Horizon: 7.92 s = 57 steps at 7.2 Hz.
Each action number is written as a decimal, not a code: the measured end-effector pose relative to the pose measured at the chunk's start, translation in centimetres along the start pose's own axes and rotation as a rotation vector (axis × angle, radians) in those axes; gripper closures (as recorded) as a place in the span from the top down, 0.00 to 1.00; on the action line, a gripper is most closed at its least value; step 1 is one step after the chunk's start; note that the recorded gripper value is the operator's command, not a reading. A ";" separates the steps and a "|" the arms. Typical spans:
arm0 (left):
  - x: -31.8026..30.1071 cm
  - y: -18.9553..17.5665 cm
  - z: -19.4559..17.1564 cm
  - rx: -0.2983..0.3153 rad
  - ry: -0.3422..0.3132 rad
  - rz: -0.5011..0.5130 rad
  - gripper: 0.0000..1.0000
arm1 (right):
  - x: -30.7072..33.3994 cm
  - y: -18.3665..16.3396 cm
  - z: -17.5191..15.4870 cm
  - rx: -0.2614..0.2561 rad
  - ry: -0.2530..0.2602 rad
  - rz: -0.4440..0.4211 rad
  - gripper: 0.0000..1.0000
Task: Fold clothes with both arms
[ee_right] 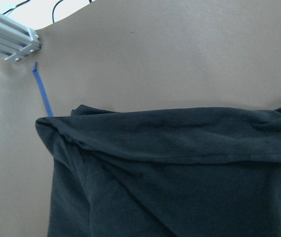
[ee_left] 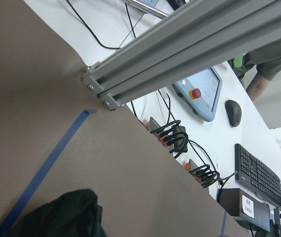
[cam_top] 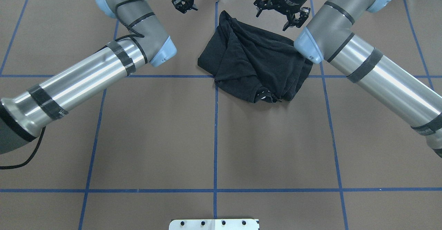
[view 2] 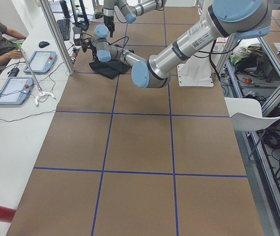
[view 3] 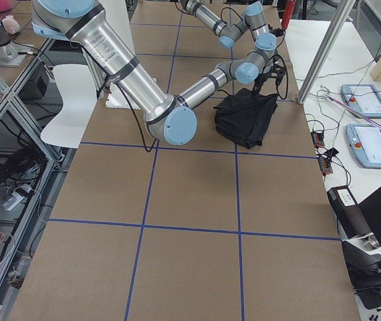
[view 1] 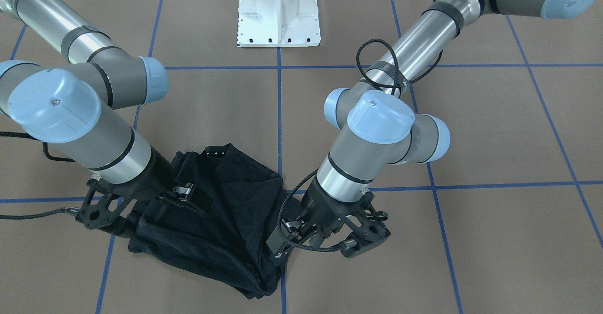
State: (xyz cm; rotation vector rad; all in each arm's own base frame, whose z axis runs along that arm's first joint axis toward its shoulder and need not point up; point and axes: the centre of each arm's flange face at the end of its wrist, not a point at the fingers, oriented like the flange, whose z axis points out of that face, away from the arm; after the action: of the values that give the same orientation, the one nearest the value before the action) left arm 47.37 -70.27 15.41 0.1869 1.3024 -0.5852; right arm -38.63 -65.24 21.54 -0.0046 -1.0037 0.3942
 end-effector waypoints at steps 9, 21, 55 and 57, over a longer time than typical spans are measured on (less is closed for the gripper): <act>-14.6 -1.1 -3.9 -0.047 -0.065 0.026 1.00 | -9.8 23.2 15.4 0.349 0.251 -0.572 0.82; -14.2 -0.9 -3.6 -0.046 -0.064 0.027 1.00 | -10.1 21.5 18.8 0.360 0.376 -0.721 0.00; -40.3 -11.7 -27.4 0.077 -0.403 0.798 1.00 | 47.2 -8.4 -9.0 0.112 0.313 -0.499 1.00; -42.3 -12.3 -27.5 -0.013 -0.510 0.849 1.00 | 49.7 -8.5 -10.6 0.053 0.296 -0.432 1.00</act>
State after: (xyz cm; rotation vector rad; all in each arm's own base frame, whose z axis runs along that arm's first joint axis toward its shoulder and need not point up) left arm 11.64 -55.64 50.09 0.5099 0.6330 0.1100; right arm -3.74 -55.12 58.12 0.1936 -0.6770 0.0206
